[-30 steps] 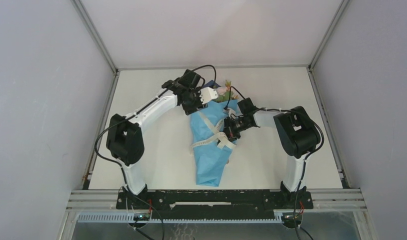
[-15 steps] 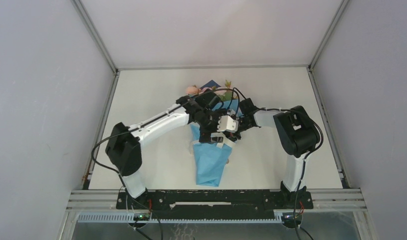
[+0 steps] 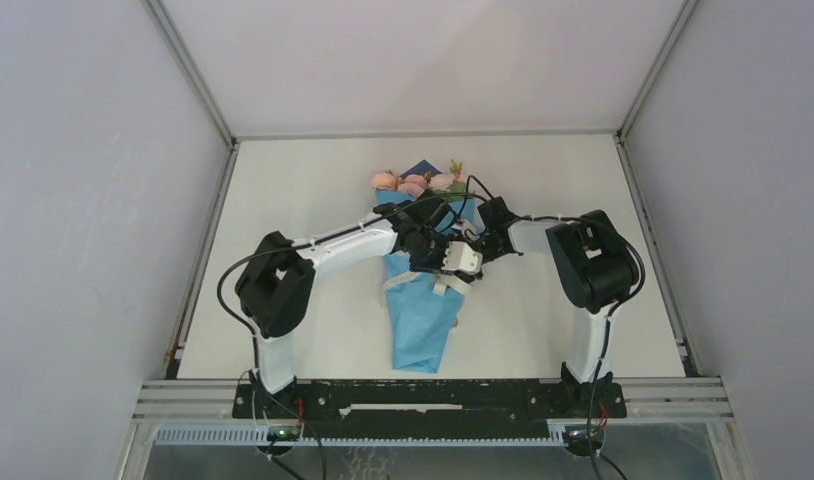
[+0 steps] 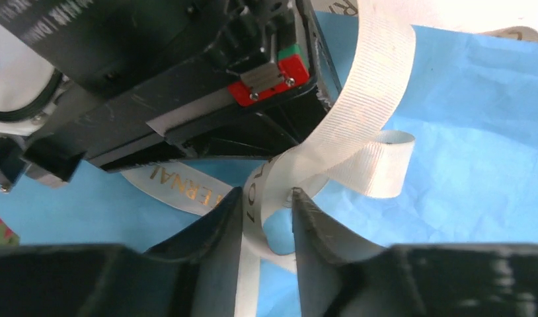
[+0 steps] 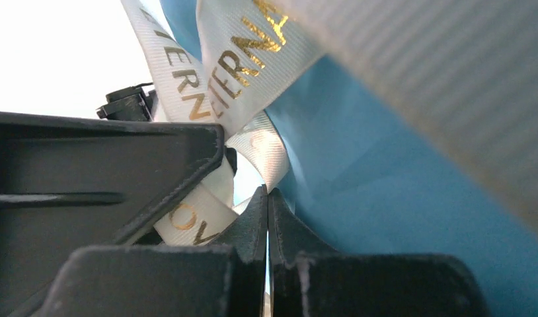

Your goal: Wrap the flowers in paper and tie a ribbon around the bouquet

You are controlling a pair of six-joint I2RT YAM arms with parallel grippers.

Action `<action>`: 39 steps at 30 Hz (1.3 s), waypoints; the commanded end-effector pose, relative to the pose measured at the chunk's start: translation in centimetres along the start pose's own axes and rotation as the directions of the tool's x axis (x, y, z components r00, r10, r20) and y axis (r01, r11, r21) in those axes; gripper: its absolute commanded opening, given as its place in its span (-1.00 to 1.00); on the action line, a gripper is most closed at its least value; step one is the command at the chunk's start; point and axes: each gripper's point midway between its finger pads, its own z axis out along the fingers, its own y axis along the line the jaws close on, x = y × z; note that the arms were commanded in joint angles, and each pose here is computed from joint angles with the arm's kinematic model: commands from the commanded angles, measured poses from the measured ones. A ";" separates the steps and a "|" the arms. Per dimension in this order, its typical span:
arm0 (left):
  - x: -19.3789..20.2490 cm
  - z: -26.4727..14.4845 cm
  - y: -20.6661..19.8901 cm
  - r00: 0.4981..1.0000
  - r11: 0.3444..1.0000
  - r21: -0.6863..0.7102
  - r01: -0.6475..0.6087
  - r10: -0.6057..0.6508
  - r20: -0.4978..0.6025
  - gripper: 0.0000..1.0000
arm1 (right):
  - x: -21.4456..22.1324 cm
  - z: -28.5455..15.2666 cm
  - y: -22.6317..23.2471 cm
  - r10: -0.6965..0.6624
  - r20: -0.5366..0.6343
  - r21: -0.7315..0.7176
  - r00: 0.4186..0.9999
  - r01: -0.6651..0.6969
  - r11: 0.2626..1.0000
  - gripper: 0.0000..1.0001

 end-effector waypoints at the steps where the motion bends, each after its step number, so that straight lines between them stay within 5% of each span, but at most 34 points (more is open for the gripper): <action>1: -0.3 0.7 0.2 0.999 1.000 -0.007 -0.026 0.026 0.024 -0.51 | -1.2 -0.8 1.3 -0.022 0.025 -0.034 0.999 0.023 0.999 -0.99; 3: -0.7 0.4 0.3 0.999 1.000 -0.004 0.003 -0.002 0.037 -0.97 | -1.2 -1.2 1.2 -0.026 0.034 -0.020 0.999 0.027 0.999 -0.86; 10: -0.7 -1.1 1.8 0.972 0.978 0.006 0.209 -0.209 0.112 -1.00 | -4.4 -7.3 1.6 -0.049 0.229 0.039 0.972 0.041 0.998 -0.24; 19: 1.5 0.2 3.4 0.877 0.884 0.084 0.460 -0.467 0.108 -1.00 | -5.0 -11.6 3.7 -0.177 0.454 0.148 0.873 0.122 0.981 -0.19; 27: 1.2 -0.1 3.2 0.859 0.871 0.120 0.477 -0.491 0.144 -1.00 | -1.2 -8.6 6.3 -0.382 0.603 0.210 0.701 0.322 0.923 -0.35; 39: 1.6 0.4 2.7 0.856 0.865 0.132 0.484 -0.500 0.131 -1.00 | -2.9 -6.3 2.7 -0.399 0.643 0.398 0.654 0.160 0.903 -0.04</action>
